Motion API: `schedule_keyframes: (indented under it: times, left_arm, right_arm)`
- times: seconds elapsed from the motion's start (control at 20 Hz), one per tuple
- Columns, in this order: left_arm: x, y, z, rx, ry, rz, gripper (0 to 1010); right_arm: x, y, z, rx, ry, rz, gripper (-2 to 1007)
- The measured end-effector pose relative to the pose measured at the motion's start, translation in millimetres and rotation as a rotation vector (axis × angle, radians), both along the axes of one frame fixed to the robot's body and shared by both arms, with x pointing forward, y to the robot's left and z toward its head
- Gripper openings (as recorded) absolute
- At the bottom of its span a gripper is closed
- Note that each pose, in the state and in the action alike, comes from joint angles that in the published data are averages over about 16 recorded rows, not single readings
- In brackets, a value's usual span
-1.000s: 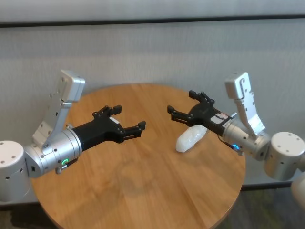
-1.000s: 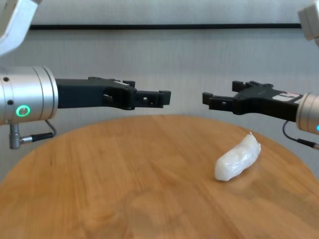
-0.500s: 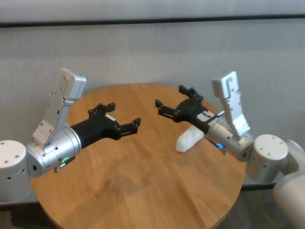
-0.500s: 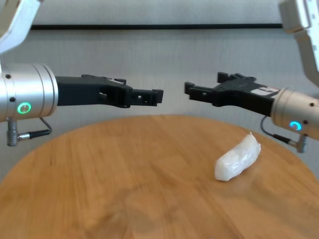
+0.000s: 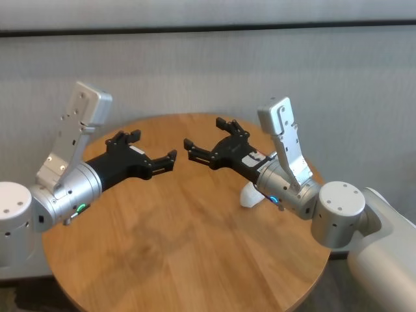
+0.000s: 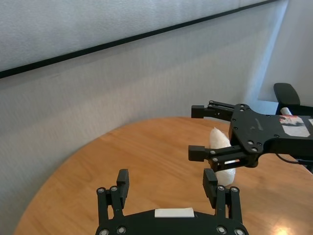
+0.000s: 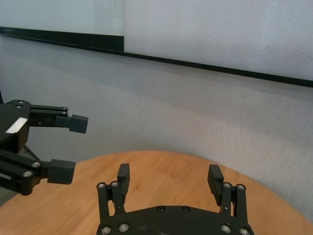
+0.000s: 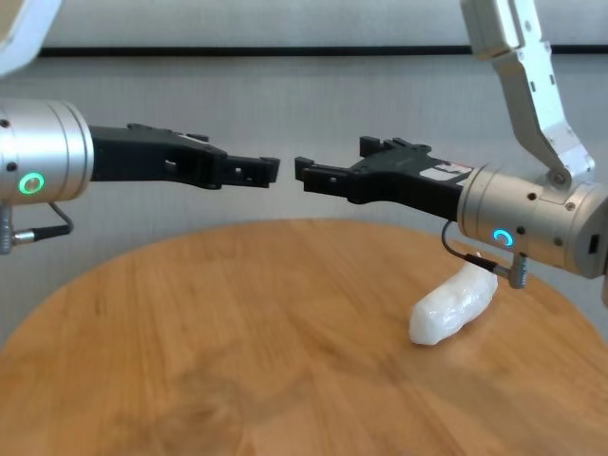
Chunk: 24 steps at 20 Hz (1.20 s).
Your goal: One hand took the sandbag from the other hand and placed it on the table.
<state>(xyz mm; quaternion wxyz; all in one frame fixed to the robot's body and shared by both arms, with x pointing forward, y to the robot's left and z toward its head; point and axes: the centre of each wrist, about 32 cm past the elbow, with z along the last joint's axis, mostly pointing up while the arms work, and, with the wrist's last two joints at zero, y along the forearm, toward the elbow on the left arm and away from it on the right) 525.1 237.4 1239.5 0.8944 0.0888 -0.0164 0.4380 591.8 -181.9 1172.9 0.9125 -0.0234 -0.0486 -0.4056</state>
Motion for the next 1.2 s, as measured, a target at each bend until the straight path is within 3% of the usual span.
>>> schedule_keyframes:
  times: [0.4,1.2]
  left_arm:
    - [3.2,4.8,3.3,0.014,0.003,0.048,1002]
    - [11.5,1.2,1.9,-0.004,-0.001,0.045,1002]
  right_arm:
    - [0.7,11.1,1.3,-0.002,-0.006,-0.007,1002]
    - [0.6,16.3,-1.2,0.023,-0.022,-0.109,1002]
